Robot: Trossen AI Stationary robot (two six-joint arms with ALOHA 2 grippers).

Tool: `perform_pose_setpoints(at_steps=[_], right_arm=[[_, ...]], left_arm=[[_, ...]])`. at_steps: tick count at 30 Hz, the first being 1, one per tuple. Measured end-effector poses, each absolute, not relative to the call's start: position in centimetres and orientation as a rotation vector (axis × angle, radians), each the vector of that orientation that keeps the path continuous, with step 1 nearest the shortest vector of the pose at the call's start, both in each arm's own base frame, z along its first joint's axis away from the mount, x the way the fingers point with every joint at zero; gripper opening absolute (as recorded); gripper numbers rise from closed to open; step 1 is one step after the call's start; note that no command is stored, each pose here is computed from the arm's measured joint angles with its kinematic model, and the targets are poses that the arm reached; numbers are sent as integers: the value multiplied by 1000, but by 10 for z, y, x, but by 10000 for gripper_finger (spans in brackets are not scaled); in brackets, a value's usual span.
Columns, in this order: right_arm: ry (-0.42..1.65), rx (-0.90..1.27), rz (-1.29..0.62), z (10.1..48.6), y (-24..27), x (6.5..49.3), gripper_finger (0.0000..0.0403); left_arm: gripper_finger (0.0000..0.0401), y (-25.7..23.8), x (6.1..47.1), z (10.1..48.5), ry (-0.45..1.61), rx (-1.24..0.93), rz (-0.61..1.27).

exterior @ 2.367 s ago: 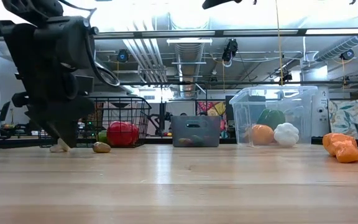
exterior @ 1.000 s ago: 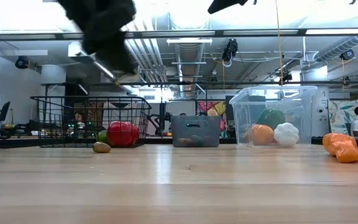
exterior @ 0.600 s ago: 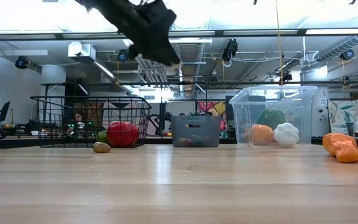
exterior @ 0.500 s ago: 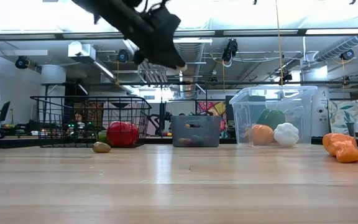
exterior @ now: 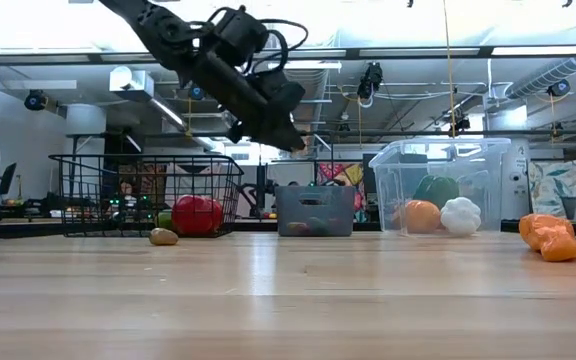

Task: Sort produce into baskets
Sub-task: Put the mushroom into the black bin

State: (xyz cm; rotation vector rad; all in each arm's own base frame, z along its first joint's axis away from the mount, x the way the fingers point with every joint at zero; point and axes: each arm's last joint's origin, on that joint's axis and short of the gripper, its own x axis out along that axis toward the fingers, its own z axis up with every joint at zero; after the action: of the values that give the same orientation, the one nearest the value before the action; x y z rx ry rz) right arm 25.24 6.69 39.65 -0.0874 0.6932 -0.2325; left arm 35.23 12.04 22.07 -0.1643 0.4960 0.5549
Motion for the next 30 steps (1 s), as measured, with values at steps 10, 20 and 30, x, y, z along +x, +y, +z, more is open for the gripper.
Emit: perform_pose_setpoints(at_steps=[10,20,30], right_arm=[[693,-86,-233,397,67,252,313],[703,-83,-234,395,67,252,313],[712,-84,-237,392,67,252,313]], left_arm=[[82,137,381,219,594,-93,548],[96,144,392,202,645,-122,620],[167,146,392,204,639,-103,622]])
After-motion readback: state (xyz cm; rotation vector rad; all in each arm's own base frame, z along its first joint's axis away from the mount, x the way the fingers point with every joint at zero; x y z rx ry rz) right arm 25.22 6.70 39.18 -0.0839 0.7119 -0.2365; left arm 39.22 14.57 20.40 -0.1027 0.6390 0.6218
